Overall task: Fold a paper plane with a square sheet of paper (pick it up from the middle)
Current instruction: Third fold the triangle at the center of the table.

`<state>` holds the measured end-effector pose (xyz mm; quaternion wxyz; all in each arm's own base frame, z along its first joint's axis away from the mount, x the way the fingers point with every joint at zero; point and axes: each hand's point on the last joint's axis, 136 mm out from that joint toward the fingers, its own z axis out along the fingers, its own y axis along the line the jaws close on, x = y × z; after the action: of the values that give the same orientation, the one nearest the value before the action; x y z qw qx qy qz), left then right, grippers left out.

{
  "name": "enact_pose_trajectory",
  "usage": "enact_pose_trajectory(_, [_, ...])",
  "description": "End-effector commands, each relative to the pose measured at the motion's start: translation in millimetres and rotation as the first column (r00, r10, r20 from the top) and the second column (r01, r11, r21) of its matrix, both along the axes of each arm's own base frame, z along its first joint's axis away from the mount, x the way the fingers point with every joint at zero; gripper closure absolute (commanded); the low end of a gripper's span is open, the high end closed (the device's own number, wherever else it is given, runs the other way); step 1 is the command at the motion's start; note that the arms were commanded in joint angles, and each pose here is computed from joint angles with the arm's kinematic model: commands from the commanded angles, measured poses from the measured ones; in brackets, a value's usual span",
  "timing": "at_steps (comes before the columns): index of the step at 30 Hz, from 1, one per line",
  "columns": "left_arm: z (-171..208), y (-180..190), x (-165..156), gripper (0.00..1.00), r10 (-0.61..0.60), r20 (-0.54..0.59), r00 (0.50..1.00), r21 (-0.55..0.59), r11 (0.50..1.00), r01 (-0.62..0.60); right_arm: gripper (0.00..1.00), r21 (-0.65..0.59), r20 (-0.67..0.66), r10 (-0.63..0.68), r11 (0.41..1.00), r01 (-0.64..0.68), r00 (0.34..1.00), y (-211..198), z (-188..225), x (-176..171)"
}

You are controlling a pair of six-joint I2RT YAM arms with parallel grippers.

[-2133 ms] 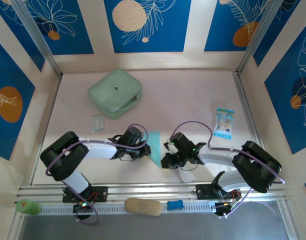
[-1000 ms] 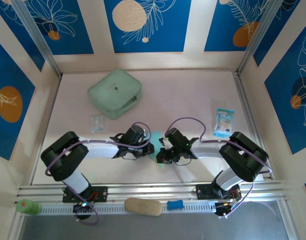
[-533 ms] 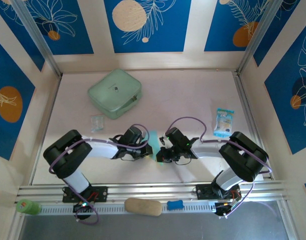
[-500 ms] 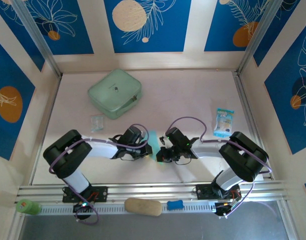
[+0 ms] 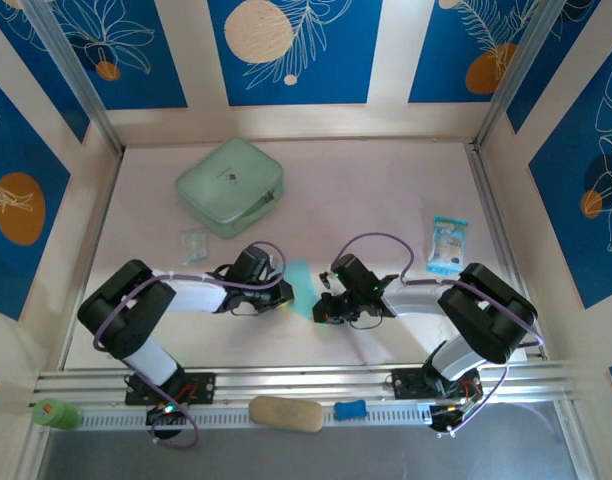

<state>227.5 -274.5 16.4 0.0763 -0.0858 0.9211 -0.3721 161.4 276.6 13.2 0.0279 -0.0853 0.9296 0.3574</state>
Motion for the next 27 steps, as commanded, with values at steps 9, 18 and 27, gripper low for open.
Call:
enact_pose_trajectory(9, [-18, 52, 5, 0.89, 0.064, 0.042, 0.997, 0.129, 0.989, -0.069, 1.00, -0.116, -0.110, -0.020, 0.993, 0.007, 0.994, -25, -27, -22])
enact_pose_trajectory(18, [38, 35, 20, 0.83, 0.071, 0.164, 0.984, 0.005, 0.997, -0.073, 1.00, -0.097, -0.154, -0.080, 0.993, 0.065, 0.985, -24, -25, -18])
enact_pose_trajectory(27, [43, -19, 2, 0.85, -0.020, 0.143, 0.990, -0.065, 0.997, 0.030, 1.00, -0.070, -0.191, -0.168, 0.985, 0.157, 0.967, -23, -23, -7])
